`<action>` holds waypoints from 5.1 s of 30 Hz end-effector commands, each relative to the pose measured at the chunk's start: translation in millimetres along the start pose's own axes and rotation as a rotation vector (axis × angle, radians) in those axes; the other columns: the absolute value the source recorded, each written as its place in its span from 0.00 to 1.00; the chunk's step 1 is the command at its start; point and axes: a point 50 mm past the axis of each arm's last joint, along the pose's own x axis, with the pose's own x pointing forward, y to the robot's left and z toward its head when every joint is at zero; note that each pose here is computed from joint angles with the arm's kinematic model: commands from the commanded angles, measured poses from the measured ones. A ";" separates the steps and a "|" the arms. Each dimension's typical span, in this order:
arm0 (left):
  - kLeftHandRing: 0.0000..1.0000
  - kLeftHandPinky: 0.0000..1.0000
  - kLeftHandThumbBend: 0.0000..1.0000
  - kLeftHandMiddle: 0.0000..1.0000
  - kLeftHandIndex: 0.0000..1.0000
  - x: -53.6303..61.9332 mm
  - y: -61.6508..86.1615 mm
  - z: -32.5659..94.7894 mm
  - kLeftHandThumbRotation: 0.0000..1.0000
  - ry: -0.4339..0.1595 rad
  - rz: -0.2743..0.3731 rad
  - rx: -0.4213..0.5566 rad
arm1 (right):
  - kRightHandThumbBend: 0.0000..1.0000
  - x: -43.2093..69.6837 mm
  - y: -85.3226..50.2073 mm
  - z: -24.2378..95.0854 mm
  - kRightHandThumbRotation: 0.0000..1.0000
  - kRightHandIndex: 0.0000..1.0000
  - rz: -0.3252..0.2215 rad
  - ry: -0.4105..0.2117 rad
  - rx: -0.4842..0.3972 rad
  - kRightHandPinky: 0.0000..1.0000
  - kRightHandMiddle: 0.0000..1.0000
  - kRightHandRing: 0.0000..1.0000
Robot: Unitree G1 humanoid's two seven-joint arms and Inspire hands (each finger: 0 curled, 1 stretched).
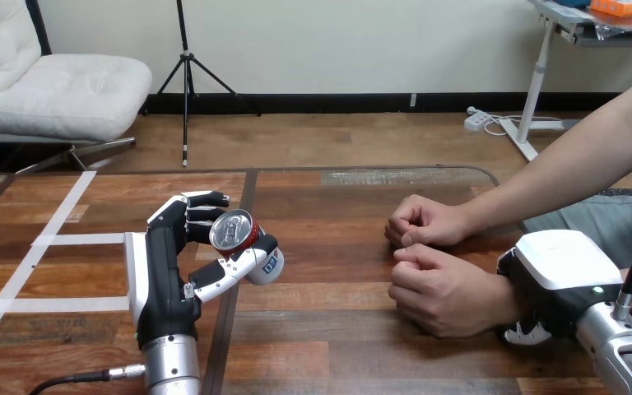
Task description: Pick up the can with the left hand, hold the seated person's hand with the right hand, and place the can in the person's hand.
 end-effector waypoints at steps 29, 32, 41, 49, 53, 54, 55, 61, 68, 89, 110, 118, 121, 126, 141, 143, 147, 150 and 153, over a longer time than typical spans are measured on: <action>0.44 0.50 0.71 0.46 0.55 23.0 -1.9 23.2 0.00 -0.117 0.012 -0.043 | 0.74 -1.2 17.1 -5.4 0.00 0.47 0.027 -0.012 0.056 0.23 0.44 0.34; 0.44 0.50 0.71 0.46 0.55 23.1 -2.1 23.1 0.00 -0.117 0.013 -0.041 | 0.74 -1.4 17.0 -5.4 0.00 0.46 0.018 -0.011 0.058 0.23 0.43 0.33; 0.45 0.50 0.71 0.46 0.55 23.5 -3.3 24.3 0.00 -0.124 0.007 -0.048 | 0.77 -4.9 12.8 -4.3 0.00 0.45 -0.031 -0.045 0.085 0.20 0.40 0.29; 0.44 0.48 0.72 0.47 0.55 25.5 -7.5 28.4 0.00 -0.146 -0.019 -0.057 | 0.77 -8.2 0.5 2.8 0.00 0.46 -0.072 -0.074 0.090 0.16 0.38 0.26; 0.45 0.48 0.72 0.47 0.55 26.8 -11.7 31.4 0.00 -0.156 -0.032 -0.069 | 0.78 -10.0 -5.6 7.1 0.00 0.46 -0.093 -0.095 0.101 0.14 0.35 0.23; 0.45 0.48 0.72 0.47 0.55 27.4 -13.6 32.9 0.00 -0.162 -0.038 -0.074 | 0.78 -10.8 -8.1 8.8 0.00 0.46 -0.099 -0.103 0.104 0.13 0.34 0.23; 0.45 0.48 0.72 0.47 0.55 27.7 -14.8 33.8 0.00 -0.165 -0.043 -0.076 | 0.78 -11.2 -9.6 9.9 0.00 0.46 -0.102 -0.107 0.105 0.14 0.35 0.23; 0.45 0.49 0.72 0.47 0.55 30.2 -23.0 40.3 0.00 -0.185 -0.070 -0.095 | 0.80 -14.0 -18.8 17.7 0.00 0.46 -0.143 -0.143 0.098 0.15 0.36 0.24; 0.45 0.50 0.72 0.47 0.55 32.4 -32.4 48.0 0.00 -0.199 -0.091 -0.118 | 0.80 -17.5 -29.2 27.1 0.00 0.46 -0.165 -0.170 0.082 0.16 0.35 0.24; 0.44 0.47 0.73 0.47 0.55 32.0 -54.1 65.8 0.00 -0.245 -0.164 -0.162 | 0.84 -31.7 -56.6 50.2 0.00 0.49 -0.209 -0.245 0.076 0.21 0.36 0.26; 0.42 0.44 0.73 0.47 0.55 28.8 -68.1 73.1 0.00 -0.268 -0.221 -0.171 | 0.91 -39.5 -65.0 63.7 0.00 0.47 -0.257 -0.324 0.043 0.27 0.38 0.30; 0.42 0.44 0.73 0.47 0.55 26.6 -71.3 73.9 0.00 -0.270 -0.242 -0.173 | 0.90 -40.4 -67.4 68.2 0.00 0.48 -0.241 -0.334 0.051 0.29 0.40 0.32; 0.43 0.44 0.73 0.47 0.55 25.7 -71.8 73.7 0.00 -0.268 -0.247 -0.173 | 0.90 -40.7 -68.3 69.9 0.00 0.48 -0.247 -0.338 0.048 0.30 0.40 0.33; 0.43 0.44 0.72 0.47 0.55 24.3 -72.4 73.4 0.00 -0.266 -0.253 -0.177 | 0.90 -40.6 -69.6 72.7 0.00 0.49 -0.250 -0.345 0.042 0.31 0.41 0.34; 0.43 0.44 0.72 0.48 0.56 21.5 -73.1 72.8 0.00 -0.272 -0.263 -0.178 | 0.92 -39.2 -72.4 79.3 0.00 0.49 -0.253 -0.366 0.037 0.31 0.41 0.33; 0.43 0.44 0.72 0.48 0.56 21.2 -73.3 72.9 0.00 -0.272 -0.265 -0.179 | 0.92 -39.1 -72.6 79.8 0.00 0.49 -0.253 -0.369 0.039 0.30 0.41 0.33; 0.43 0.44 0.72 0.48 0.56 20.6 -73.5 72.8 0.00 -0.272 -0.265 -0.177 | 0.92 -38.8 -72.9 81.0 0.00 0.49 -0.251 -0.373 0.037 0.31 0.42 0.34; 0.43 0.44 0.72 0.48 0.56 20.4 -73.5 72.8 0.00 -0.272 -0.265 -0.178 | 0.92 -38.5 -73.1 81.6 0.00 0.49 -0.254 -0.378 0.037 0.31 0.42 0.34; 0.43 0.44 0.72 0.48 0.56 20.2 -73.5 72.8 0.00 -0.272 -0.266 -0.177 | 0.92 -38.2 -73.0 82.0 0.00 0.49 -0.258 -0.382 0.040 0.30 0.42 0.34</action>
